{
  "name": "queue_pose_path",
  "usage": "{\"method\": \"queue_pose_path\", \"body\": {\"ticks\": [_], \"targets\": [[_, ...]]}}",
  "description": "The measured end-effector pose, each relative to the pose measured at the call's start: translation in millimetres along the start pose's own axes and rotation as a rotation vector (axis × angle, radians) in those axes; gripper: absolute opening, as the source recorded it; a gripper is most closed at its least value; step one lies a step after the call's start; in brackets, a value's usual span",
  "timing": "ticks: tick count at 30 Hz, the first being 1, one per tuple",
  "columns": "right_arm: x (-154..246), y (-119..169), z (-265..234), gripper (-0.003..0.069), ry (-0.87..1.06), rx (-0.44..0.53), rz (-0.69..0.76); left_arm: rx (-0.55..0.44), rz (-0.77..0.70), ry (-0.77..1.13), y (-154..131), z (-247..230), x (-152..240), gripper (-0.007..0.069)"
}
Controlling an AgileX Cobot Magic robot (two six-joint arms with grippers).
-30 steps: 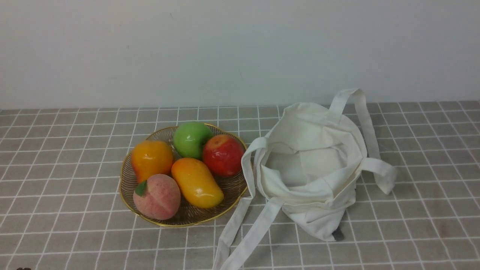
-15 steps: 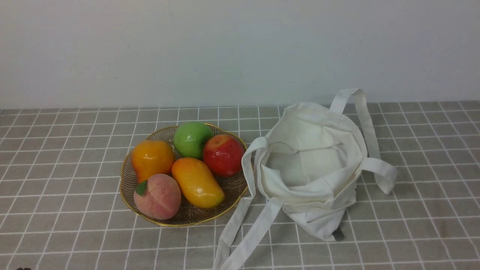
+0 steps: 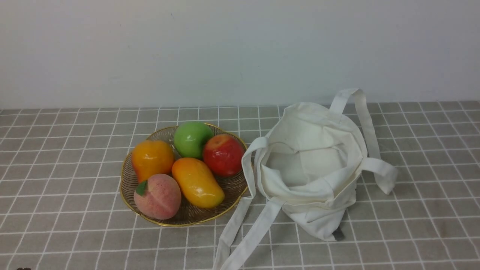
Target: Take the fruit out of the bag on the grey coffee tablecloth and place them on the plate.
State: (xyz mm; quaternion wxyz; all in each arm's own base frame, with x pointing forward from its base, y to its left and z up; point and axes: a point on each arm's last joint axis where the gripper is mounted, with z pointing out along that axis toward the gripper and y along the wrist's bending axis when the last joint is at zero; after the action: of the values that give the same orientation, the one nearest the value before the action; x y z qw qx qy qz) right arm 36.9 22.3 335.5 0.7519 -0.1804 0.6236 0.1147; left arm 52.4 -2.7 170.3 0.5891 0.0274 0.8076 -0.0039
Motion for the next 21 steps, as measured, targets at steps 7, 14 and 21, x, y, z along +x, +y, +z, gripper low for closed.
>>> {"method": "queue_pose_path", "body": {"ticks": [7, 14, 21], "targets": [[12, 0, 3, -0.0014, 0.027, 0.006, 0.022, 0.000, 0.000, 0.000, 0, 0, 0, -0.0008], [80, 2, 4, -0.0014, 0.163, 0.065, 0.070, 0.000, 0.000, 0.000, 0, 0, 0, -0.0008], [136, 0, -9, -0.0014, 0.247, 0.226, 0.146, 0.000, 0.000, 0.000, 0, 0, 0, -0.0008]]}}
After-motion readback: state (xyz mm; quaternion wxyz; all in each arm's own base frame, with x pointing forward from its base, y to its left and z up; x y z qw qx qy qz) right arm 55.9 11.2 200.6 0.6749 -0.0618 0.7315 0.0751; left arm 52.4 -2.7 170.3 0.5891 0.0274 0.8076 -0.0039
